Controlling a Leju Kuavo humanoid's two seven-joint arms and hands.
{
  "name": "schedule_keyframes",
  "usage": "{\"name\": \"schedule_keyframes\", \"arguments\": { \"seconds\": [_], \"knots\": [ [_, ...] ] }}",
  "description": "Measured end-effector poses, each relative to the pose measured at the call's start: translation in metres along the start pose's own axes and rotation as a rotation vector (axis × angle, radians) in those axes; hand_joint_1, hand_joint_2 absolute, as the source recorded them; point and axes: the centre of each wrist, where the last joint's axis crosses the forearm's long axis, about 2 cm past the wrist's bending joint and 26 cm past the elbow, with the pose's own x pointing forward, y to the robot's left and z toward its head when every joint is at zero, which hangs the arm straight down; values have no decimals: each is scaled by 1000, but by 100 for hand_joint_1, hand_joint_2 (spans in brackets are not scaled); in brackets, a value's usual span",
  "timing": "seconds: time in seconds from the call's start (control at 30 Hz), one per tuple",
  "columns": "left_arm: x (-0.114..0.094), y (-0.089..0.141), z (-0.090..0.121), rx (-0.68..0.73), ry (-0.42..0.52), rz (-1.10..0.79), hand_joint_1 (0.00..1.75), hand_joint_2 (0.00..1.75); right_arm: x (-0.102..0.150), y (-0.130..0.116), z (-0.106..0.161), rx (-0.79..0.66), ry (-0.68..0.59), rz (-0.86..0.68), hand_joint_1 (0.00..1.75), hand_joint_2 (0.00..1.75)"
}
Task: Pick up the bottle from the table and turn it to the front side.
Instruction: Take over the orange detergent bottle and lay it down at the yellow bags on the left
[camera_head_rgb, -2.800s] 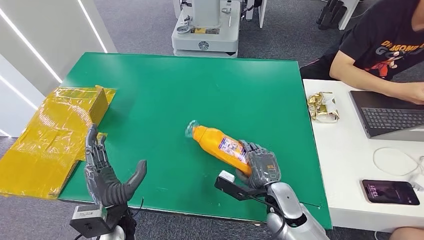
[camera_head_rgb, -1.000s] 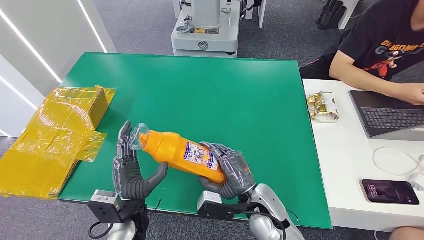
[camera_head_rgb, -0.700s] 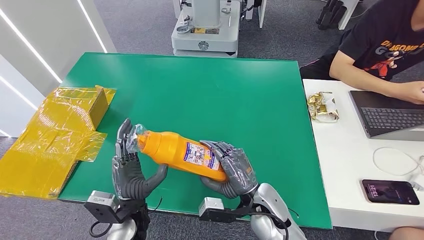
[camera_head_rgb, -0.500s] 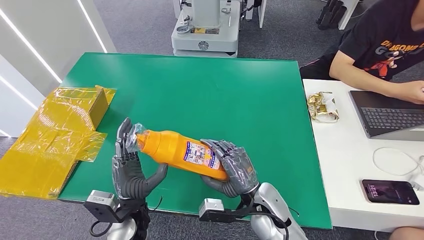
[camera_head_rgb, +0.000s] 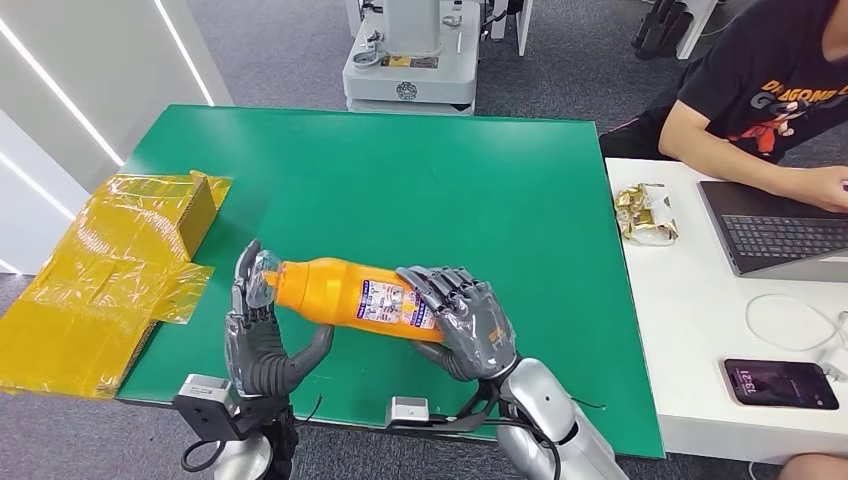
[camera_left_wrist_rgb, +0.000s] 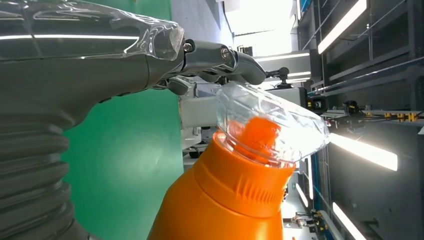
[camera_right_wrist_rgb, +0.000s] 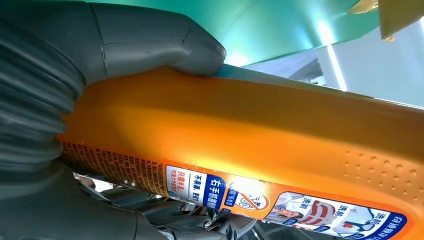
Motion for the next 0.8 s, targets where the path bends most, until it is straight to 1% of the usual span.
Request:
{"name": "schedule_keyframes", "arguments": {
  "seconds": [0.3,0.5,0.8],
  "knots": [
    [-1,0,0,-9,6,4,0,175,2,2,-3,-5,-9,-17,175,175],
    [-1,-1,-4,-18,2,11,0,175,3,3,-3,-22,-1,-28,175,175],
    [0,-6,-11,-33,-12,23,0,175,13,5,7,-170,57,-72,175,175]
  ]
}}
